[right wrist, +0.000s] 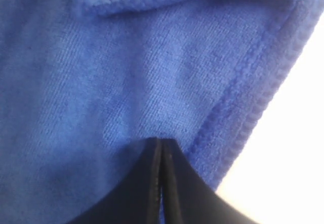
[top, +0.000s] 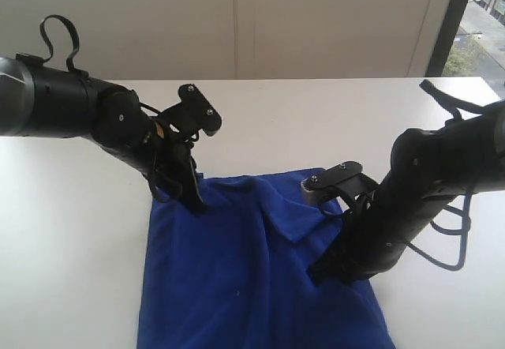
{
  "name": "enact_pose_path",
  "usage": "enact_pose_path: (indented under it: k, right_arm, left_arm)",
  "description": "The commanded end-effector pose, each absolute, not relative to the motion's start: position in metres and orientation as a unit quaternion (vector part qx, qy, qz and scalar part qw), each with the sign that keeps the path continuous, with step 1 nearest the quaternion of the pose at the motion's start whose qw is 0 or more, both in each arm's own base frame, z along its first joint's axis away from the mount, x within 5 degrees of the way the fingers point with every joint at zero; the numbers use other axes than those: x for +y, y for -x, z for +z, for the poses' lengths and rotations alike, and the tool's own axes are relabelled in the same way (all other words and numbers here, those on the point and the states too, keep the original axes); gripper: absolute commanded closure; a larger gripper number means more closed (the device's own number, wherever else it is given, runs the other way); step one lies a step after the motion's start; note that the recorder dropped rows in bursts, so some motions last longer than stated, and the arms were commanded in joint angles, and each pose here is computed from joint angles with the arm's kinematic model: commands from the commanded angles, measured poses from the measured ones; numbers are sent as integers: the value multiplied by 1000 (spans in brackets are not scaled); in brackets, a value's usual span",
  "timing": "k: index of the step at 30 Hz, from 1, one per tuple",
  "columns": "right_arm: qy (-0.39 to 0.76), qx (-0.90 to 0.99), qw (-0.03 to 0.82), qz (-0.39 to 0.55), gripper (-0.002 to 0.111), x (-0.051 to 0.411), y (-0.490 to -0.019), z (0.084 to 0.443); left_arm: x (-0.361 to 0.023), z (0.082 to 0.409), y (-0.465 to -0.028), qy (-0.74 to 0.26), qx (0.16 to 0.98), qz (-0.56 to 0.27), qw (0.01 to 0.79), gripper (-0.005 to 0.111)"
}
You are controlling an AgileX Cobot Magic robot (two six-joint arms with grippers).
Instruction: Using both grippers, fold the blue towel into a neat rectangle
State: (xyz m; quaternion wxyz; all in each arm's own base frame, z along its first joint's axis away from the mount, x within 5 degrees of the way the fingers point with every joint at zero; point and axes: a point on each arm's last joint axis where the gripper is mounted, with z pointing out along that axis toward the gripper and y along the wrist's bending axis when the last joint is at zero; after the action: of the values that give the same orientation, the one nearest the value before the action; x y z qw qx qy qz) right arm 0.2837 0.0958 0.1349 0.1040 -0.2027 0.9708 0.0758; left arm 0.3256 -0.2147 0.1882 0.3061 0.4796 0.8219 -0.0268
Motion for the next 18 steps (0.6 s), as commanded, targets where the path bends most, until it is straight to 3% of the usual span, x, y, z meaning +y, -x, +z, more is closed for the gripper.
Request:
enact_pose_path:
  k: [1, 18]
  right_arm:
    - [198, 971, 109, 75, 108, 94, -284, 135]
    - [199, 971, 109, 75, 108, 94, -283, 135]
  left_arm:
    - [-206, 174, -332, -471, 833, -21, 290, 107]
    - [-193, 168, -342, -460, 839, -10, 290, 107]
